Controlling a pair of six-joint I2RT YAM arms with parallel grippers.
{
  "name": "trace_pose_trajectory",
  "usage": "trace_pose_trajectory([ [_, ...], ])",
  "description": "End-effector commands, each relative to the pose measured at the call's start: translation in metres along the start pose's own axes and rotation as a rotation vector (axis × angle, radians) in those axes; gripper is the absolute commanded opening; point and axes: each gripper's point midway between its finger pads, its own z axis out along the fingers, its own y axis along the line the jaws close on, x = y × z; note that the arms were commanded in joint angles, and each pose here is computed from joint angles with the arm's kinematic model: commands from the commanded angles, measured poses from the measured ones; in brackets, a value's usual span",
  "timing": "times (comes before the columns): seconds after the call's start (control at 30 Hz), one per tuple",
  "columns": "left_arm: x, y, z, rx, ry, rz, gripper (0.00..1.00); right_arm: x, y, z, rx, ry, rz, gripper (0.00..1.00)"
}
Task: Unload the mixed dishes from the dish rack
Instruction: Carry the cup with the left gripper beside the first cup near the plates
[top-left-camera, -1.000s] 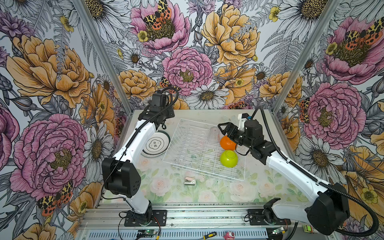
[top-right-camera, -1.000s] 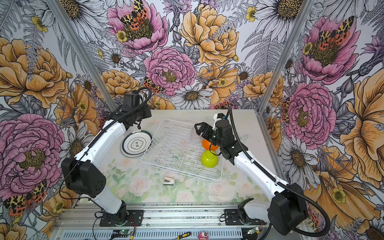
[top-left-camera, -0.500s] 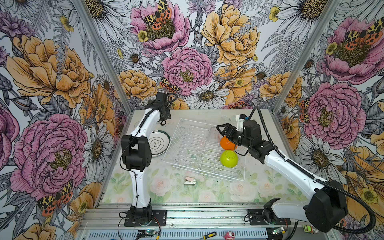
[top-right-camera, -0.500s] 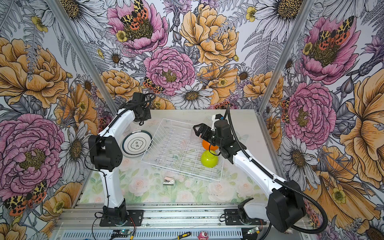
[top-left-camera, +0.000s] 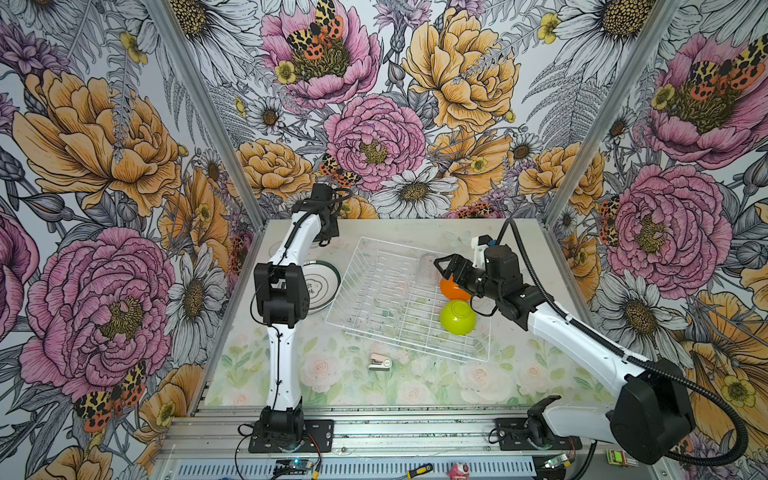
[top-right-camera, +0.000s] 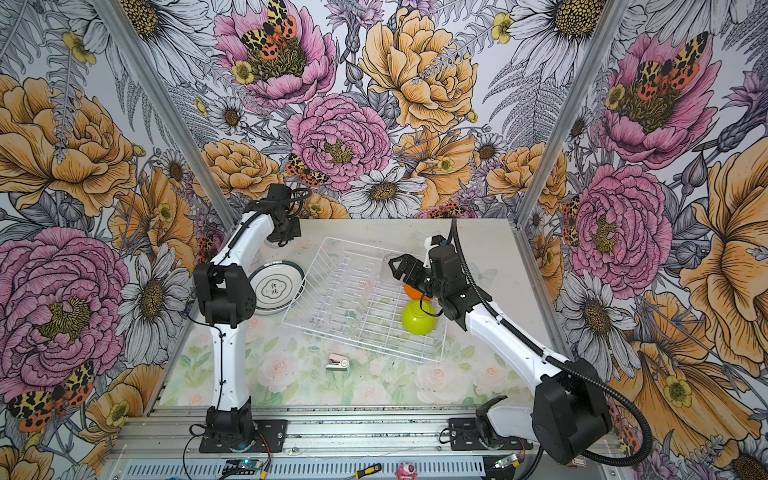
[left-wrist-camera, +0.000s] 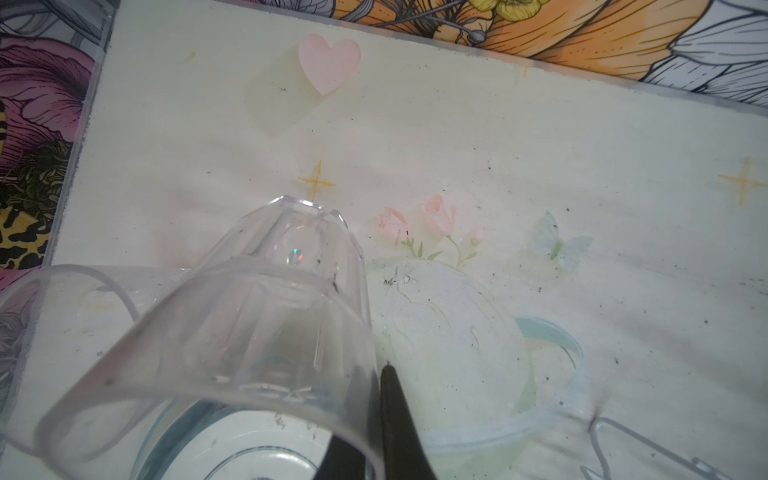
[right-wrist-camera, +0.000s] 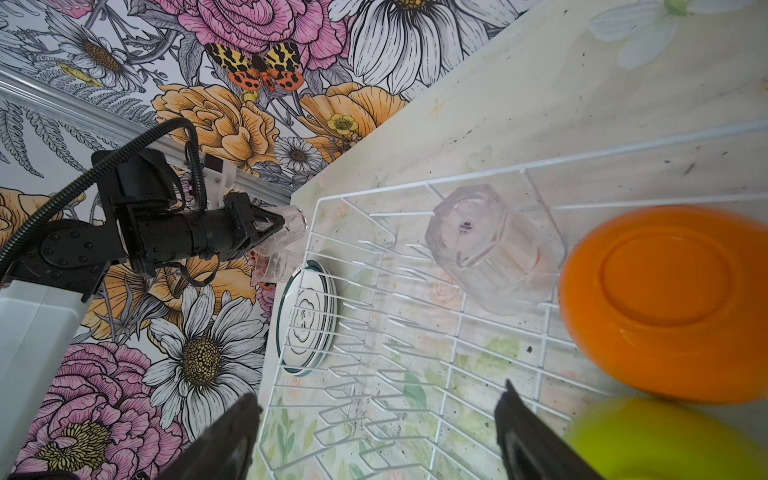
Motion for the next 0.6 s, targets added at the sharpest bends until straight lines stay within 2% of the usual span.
trace_pose_trajectory([
  [0.0,0.003,0.011,0.002,-0.042,0.026,0.012,0.0,0.002,-0.01,0.005,0.022,0.004,-0.027,0.89],
  [0.47,0.015,0.012,0.013,-0.047,0.07,0.027,0.0,0.017,-0.029,0.013,0.059,0.048,-0.021,0.89],
  [0.57,0.017,0.013,0.014,-0.05,0.077,0.031,0.05,0.017,-0.029,0.014,0.058,0.051,-0.019,0.89],
])
